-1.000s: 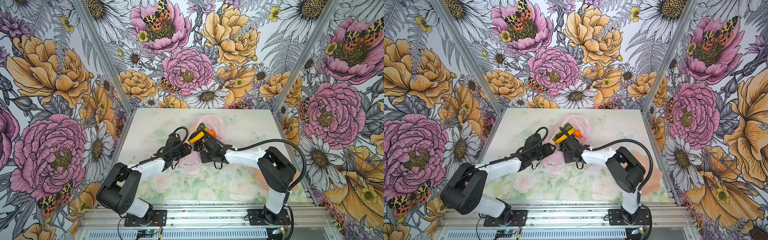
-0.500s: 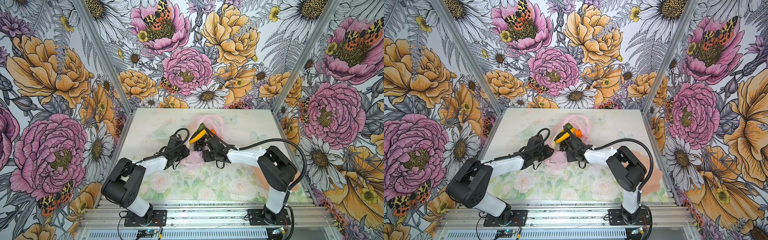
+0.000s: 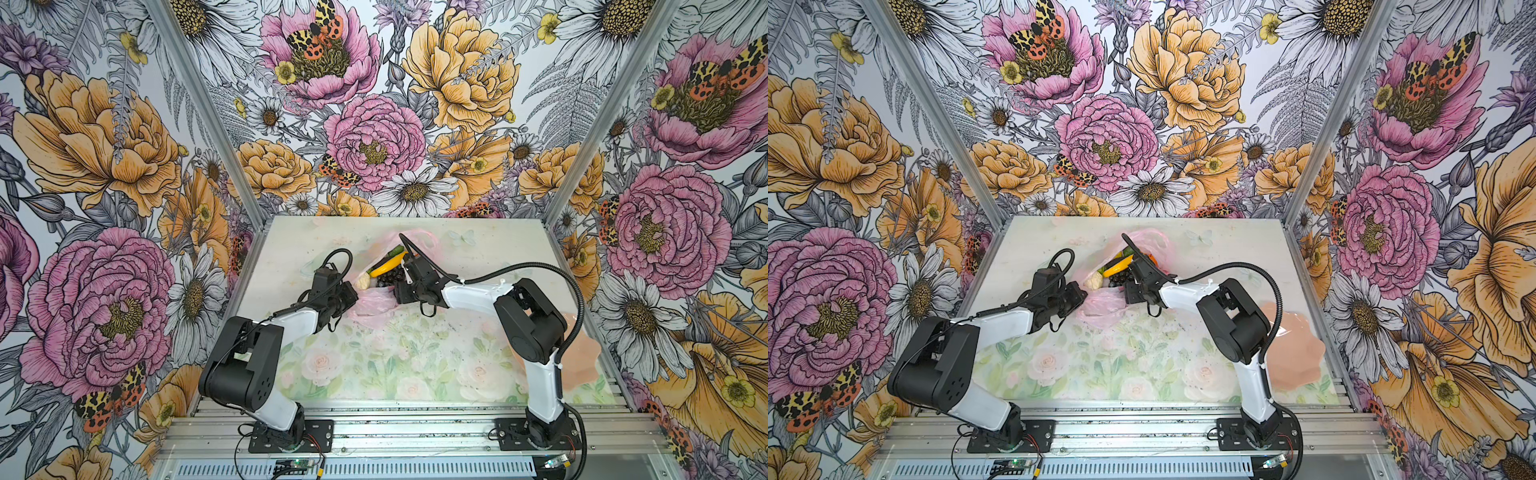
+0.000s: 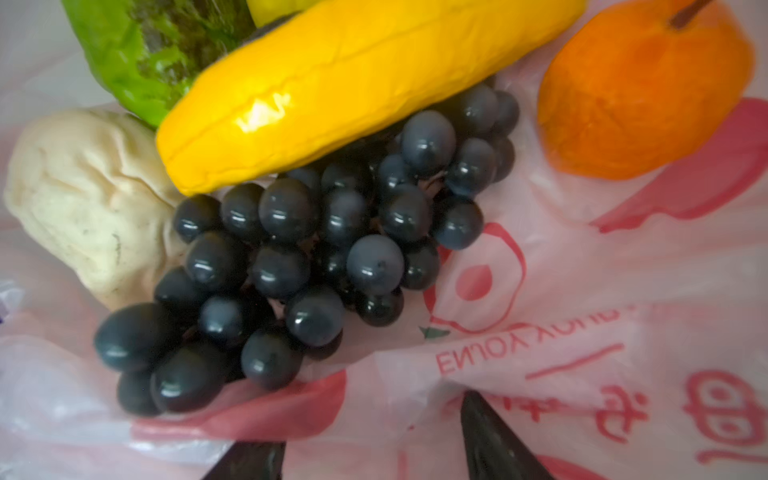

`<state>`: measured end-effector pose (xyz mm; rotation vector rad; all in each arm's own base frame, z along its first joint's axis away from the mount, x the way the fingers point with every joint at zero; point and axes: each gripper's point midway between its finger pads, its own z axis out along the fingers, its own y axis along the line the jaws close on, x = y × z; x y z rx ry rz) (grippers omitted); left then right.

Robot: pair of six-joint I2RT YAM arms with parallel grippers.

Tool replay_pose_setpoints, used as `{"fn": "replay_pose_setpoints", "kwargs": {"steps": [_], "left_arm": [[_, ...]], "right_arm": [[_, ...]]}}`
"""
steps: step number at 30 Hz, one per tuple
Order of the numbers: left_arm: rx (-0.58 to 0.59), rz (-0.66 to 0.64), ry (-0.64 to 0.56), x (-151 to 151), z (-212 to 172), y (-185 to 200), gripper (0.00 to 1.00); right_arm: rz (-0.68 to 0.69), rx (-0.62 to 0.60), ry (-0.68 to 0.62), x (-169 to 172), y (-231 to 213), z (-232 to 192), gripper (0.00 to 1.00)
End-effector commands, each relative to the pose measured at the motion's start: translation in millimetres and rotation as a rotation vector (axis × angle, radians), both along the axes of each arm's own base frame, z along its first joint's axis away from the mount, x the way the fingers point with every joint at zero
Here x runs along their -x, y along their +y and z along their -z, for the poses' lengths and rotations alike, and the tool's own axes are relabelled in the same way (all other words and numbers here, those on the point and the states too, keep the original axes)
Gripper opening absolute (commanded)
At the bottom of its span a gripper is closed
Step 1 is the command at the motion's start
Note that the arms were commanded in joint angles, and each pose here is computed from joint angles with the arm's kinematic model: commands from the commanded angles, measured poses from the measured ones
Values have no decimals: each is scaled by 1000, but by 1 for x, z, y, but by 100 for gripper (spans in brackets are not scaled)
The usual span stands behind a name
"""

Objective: Take the fake fruits out of the plastic bag

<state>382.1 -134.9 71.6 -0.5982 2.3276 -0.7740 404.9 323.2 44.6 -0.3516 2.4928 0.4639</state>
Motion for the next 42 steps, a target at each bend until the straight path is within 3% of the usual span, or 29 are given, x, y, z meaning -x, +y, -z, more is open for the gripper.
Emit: {"fn": "replay_pose_setpoints", "kwargs": {"steps": [1,8,18,25,35,38,39,42], "left_arm": [[-20,62,-60,-8,-20,-10,0],[-82,147,-33,-1,-11,-29,0],[-194,190,-45,-1,-10,-28,0],[-238,209,-61,-4,-7,-27,0],[-325,153,-133,-24,-22,4,0],[-325,128,-154,-28,-27,16,0],[-327,128,-162,-29,-30,17,0],[-323,146,-181,-28,-31,14,0]], "right_arm": [[-31,-8,-34,8,7,-13,68],[-35,29,-6,48,-18,-8,69],[41,-119,-58,51,-50,-75,81],[235,-76,-41,55,-127,-104,80],[578,130,47,97,-248,-111,80],[662,131,94,112,-272,-104,84],[680,131,109,116,-277,-101,92],[727,161,148,127,-289,-89,94]]}}
